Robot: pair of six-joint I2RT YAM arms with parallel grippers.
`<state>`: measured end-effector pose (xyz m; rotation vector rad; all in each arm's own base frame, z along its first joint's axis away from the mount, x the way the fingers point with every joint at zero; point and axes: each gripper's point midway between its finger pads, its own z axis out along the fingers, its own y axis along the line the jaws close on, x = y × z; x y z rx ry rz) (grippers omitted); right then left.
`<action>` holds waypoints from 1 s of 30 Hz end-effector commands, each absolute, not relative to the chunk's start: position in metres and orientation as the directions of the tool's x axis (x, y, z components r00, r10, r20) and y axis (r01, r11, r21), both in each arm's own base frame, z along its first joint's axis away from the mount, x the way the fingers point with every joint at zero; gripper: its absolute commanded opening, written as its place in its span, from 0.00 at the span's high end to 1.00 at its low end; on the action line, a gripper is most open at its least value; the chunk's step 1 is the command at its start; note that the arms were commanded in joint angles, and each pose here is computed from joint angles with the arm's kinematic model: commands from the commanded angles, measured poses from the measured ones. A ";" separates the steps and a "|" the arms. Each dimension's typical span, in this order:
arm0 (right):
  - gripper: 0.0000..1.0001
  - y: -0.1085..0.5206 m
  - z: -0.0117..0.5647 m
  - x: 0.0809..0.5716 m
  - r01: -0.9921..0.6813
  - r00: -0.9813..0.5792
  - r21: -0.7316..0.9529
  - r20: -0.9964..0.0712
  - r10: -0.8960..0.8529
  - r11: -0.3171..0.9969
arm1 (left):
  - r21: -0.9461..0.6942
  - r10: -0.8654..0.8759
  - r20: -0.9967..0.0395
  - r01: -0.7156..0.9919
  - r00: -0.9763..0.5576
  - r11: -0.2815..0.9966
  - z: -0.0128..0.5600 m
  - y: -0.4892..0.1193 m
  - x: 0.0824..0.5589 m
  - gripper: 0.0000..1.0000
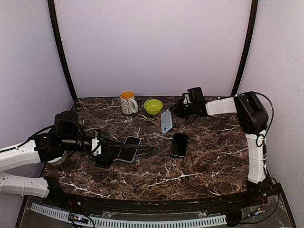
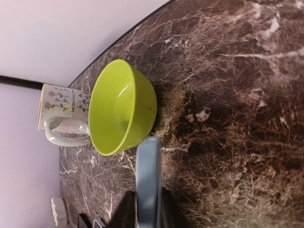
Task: Take the phone out of the phone case
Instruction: Place the phone case at the center of the board.
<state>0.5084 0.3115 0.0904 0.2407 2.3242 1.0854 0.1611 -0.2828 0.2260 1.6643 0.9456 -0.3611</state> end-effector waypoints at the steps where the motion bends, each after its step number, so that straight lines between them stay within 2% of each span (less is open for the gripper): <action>1: 0.54 0.300 0.104 0.517 -0.157 -0.843 0.726 -0.452 0.293 0.669 | 0.726 0.346 -0.646 0.688 0.680 0.002 0.255 -0.286 0.164 1.00; 3: 0.34 0.288 0.101 0.515 -0.182 -0.846 0.675 -0.478 0.236 0.714 | 0.723 0.350 -0.647 0.691 0.678 -0.002 0.253 -0.286 0.165 1.00; 5: 0.26 0.279 0.111 0.513 -0.228 -0.828 0.618 -0.530 0.184 0.752 | 0.721 0.350 -0.648 0.693 0.676 -0.003 0.252 -0.287 0.165 1.00; 9: 0.23 0.264 0.156 0.506 -0.335 -0.744 0.500 -0.660 0.101 0.799 | 0.718 0.350 -0.651 0.696 0.673 0.000 0.251 -0.287 0.166 1.00; 14: 0.22 0.268 0.223 0.468 -0.537 -0.570 0.385 -0.822 0.014 0.751 | 0.714 0.361 -0.653 0.700 0.666 -0.001 0.248 -0.288 0.168 1.00; 15: 0.21 0.272 0.233 0.456 -0.582 -0.527 0.353 -0.850 -0.010 0.732 | 0.713 0.363 -0.654 0.702 0.664 -0.001 0.247 -0.288 0.169 1.00; 18: 0.10 0.296 0.255 0.409 -0.746 -0.352 0.193 -0.927 -0.131 0.638 | 0.709 0.369 -0.656 0.705 0.659 0.001 0.247 -0.289 0.170 1.00; 21: 0.08 0.323 0.264 0.356 -0.845 -0.199 0.053 -0.955 -0.221 0.533 | 0.702 0.367 -0.663 0.713 0.652 0.001 0.246 -0.290 0.171 1.00; 25: 0.09 0.361 0.263 0.276 -0.938 0.010 -0.109 -0.957 -0.288 0.329 | 0.692 0.361 -0.673 0.722 0.646 -0.002 0.246 -0.291 0.170 1.00; 28: 0.10 0.376 0.260 0.224 -0.934 0.235 -0.297 -0.928 -0.288 0.196 | 0.685 0.360 -0.677 0.728 0.642 -0.008 0.245 -0.292 0.169 1.00; 30: 0.08 0.379 0.261 0.203 -0.904 0.350 -0.398 -0.898 -0.266 0.158 | 0.683 0.362 -0.679 0.730 0.639 -0.009 0.244 -0.293 0.170 1.00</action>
